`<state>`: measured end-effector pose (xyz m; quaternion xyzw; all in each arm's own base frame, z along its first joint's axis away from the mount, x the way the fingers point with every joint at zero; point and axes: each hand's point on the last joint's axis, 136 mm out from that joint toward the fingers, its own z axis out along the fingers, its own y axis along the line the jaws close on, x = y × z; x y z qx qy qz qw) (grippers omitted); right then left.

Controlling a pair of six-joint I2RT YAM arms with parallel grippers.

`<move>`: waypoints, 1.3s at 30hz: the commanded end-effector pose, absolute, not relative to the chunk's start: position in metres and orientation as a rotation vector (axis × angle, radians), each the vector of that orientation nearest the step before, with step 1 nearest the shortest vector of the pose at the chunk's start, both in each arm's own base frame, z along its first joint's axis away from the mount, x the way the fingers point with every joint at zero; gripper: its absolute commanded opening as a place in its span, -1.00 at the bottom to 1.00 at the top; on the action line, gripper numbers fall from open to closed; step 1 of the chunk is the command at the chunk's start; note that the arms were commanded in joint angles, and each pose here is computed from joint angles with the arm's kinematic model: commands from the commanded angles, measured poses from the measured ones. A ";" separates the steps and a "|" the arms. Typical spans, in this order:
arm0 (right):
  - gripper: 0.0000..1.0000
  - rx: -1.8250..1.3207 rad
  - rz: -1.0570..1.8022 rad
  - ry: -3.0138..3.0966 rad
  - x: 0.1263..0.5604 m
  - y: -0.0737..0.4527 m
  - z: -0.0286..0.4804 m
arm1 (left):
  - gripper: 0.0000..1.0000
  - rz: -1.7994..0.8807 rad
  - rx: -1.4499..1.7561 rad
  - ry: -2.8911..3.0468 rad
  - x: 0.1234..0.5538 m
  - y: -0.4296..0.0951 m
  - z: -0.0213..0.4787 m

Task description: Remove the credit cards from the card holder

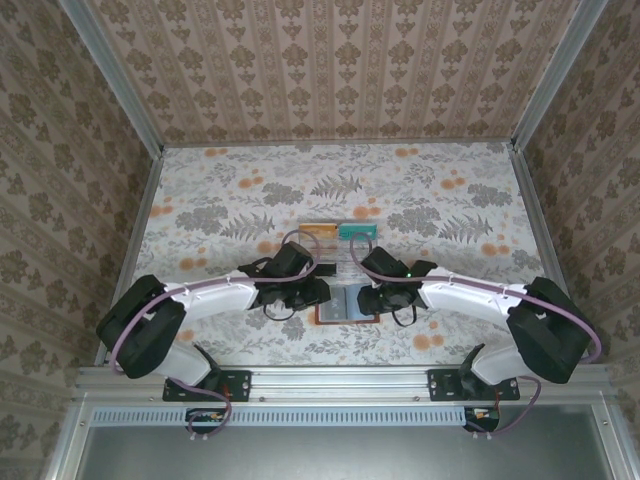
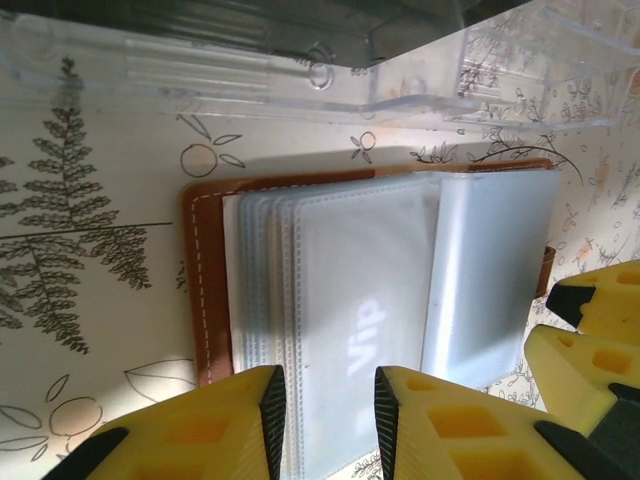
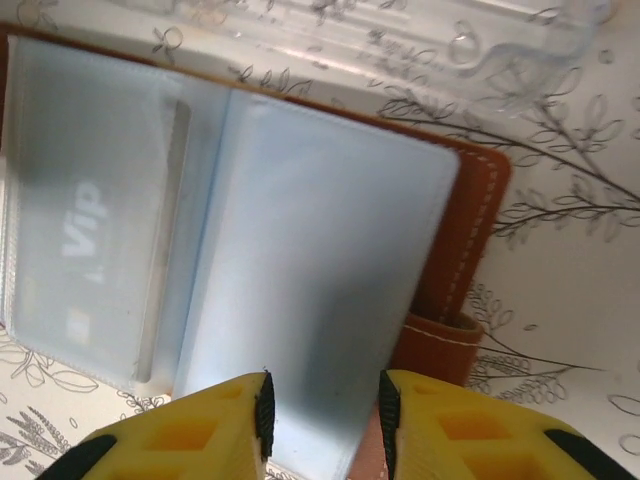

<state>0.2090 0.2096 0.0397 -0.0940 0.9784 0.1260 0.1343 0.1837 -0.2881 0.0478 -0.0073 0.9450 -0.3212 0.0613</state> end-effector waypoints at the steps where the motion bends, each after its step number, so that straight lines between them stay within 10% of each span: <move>1: -0.18 -0.206 0.311 2.849 0.212 0.199 0.042 | -0.35 -0.980 0.039 2.839 0.186 -0.295 0.057; 39: -0.25 -0.240 0.421 2.958 0.196 0.225 0.007 | -0.33 -0.882 0.015 2.902 0.176 -0.274 0.034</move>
